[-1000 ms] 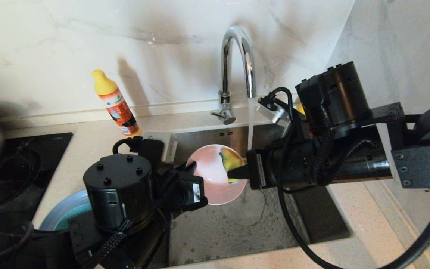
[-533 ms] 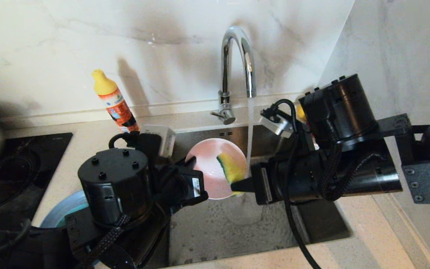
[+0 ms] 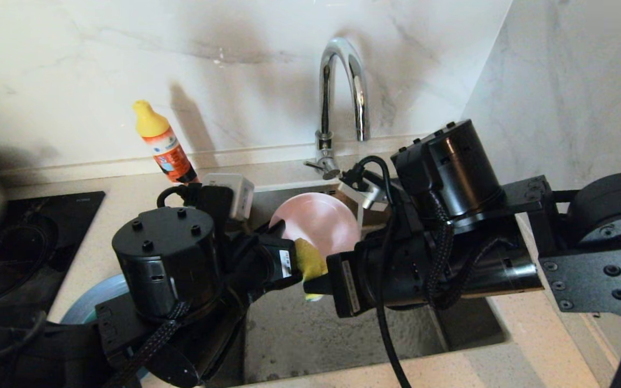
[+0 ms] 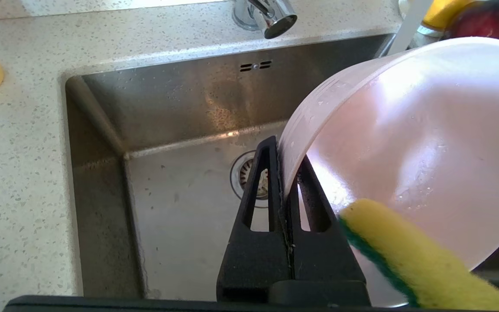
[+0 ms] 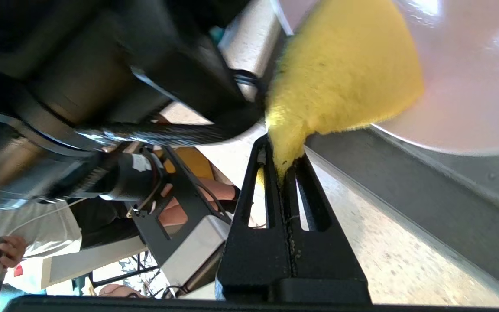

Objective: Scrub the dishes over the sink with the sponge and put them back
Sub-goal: Wipe the bowl

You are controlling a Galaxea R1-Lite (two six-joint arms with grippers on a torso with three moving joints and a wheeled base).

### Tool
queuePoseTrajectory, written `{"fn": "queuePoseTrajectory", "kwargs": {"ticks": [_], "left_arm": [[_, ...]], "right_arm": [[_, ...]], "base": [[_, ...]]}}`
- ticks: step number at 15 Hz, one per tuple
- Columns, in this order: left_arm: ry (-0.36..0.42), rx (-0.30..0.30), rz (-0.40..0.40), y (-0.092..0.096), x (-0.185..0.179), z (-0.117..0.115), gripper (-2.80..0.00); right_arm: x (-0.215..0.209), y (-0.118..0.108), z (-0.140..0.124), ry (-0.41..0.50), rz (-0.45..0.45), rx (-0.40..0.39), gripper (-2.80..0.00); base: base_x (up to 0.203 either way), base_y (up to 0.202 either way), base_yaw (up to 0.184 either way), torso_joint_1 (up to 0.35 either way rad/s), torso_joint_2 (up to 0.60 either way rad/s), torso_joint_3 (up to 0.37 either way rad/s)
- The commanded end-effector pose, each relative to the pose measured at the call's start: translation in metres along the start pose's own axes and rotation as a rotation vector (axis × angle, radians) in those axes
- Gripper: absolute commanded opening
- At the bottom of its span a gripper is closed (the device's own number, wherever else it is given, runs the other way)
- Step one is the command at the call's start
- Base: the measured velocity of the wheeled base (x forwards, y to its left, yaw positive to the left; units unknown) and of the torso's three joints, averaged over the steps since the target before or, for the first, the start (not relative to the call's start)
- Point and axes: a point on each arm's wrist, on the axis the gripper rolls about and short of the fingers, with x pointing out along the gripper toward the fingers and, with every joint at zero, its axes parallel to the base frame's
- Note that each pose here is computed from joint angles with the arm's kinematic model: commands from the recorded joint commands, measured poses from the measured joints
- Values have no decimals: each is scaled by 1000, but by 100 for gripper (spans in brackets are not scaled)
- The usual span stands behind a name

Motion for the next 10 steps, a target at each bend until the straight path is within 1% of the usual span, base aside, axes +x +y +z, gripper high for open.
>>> {"fn": "queuePoseTrajectory", "kwargs": {"ticks": [1,4,7,10], "left_arm": [[-9,-6,6,1,0,2,-280],[-8,-5,8,1,0,2,-280],[-10,-8,12,2,-1,2,-280],[-8,-6,14,3,-3,2,-280]], "right_arm": [[4,0,-1,11,1,5,-280],[-7,-2,-1,-3,-11,13,-280],[-19,-12,-2,-18,-38,32,-280],[-35,-20,4,-62,-58,47,-280]], "base": [[0,0,0,0,0,0],[0,0,0,0,0,0],[0,0,0,0,0,0],[0,0,0,0,0,0]]}}
